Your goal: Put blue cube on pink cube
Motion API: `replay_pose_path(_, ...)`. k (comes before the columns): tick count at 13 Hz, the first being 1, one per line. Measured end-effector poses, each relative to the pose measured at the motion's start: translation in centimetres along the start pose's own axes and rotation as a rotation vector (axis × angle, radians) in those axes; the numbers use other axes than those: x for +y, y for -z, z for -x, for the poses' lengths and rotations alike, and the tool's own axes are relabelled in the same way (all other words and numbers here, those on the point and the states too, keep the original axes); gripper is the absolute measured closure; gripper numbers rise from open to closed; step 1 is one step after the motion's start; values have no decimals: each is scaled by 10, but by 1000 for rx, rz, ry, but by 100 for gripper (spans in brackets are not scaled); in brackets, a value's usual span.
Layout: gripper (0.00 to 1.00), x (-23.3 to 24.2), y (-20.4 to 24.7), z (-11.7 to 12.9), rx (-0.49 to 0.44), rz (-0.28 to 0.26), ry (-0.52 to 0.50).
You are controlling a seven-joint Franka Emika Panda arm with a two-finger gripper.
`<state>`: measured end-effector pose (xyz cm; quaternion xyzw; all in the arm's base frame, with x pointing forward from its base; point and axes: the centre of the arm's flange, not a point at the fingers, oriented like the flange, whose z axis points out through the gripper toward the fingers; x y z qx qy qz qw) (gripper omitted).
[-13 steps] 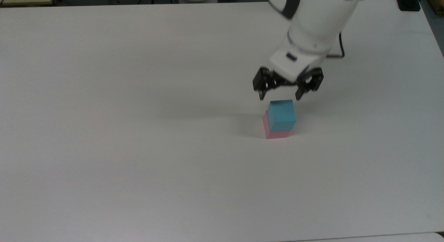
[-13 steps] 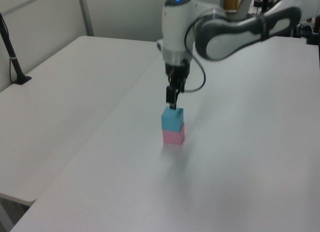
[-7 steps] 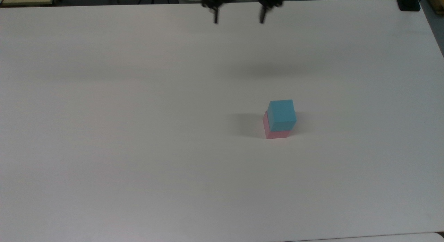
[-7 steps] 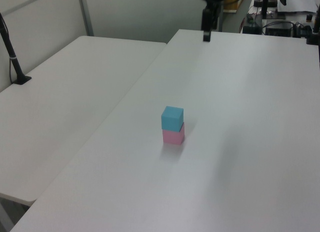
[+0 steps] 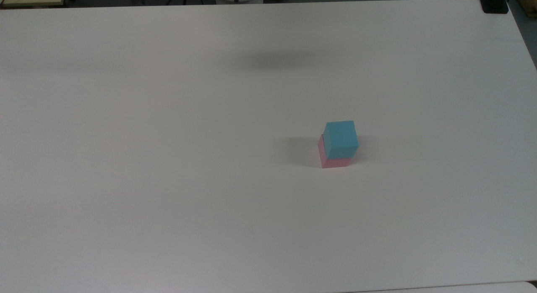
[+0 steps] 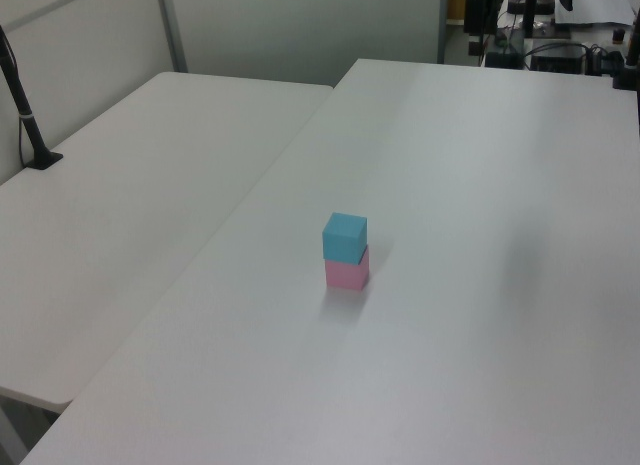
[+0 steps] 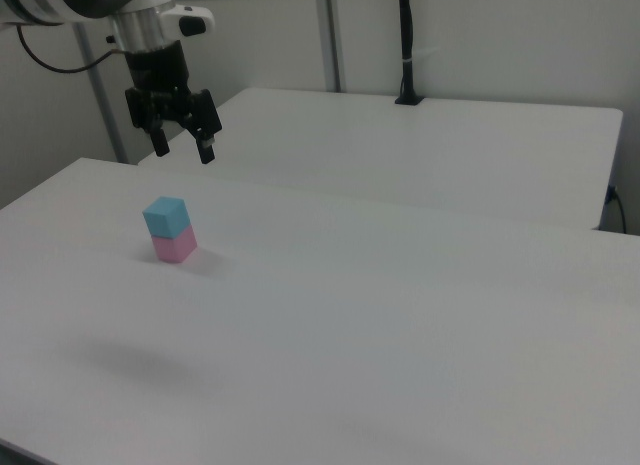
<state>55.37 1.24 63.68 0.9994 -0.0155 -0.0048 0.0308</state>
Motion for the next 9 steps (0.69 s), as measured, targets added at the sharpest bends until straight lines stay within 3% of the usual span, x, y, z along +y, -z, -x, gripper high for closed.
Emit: replay_pose_path(9, 0, 19, 1, 1, 1, -9, -27)
